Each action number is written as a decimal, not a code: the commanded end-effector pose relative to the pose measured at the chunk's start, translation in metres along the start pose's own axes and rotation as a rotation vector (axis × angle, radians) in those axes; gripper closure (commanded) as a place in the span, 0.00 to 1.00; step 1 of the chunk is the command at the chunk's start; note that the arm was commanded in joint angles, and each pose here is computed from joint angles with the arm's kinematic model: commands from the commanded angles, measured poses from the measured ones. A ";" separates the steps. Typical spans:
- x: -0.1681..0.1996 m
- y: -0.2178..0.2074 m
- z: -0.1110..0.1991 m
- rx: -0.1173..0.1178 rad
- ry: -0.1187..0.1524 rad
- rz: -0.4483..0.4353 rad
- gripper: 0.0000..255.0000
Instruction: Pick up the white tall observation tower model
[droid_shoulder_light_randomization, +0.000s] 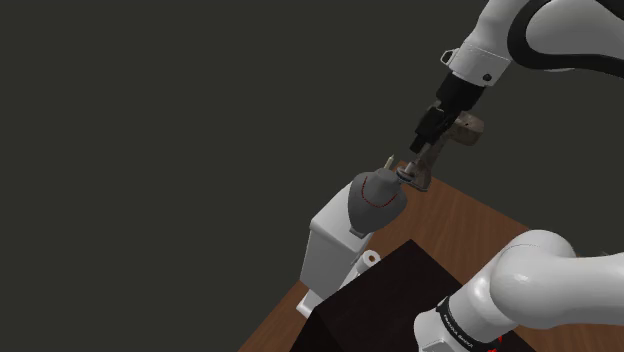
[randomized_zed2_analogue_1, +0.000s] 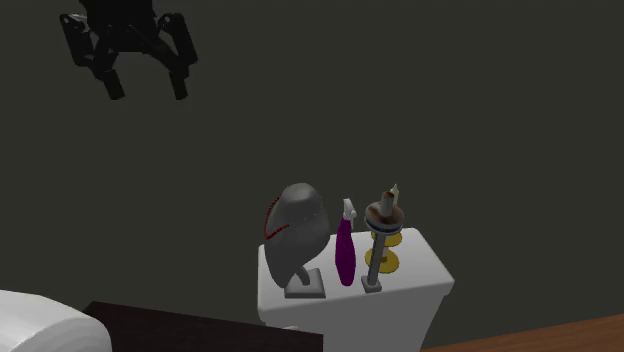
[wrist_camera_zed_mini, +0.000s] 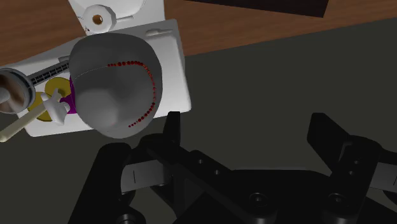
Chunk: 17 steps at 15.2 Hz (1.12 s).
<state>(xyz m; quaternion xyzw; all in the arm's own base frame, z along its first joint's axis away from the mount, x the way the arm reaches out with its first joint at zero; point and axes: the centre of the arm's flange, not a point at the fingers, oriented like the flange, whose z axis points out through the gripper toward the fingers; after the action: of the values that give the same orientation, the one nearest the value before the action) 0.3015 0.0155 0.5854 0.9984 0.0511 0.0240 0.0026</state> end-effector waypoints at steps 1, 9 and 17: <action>0.000 0.000 0.000 0.000 0.000 0.000 0.00; 0.024 0.086 0.057 0.004 -0.007 0.077 0.00; 0.041 0.174 0.115 0.007 -0.014 0.153 0.00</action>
<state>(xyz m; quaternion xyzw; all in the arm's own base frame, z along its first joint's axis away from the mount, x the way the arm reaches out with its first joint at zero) 0.3622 -0.1423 0.4825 0.9996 -0.0204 0.0171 -0.0027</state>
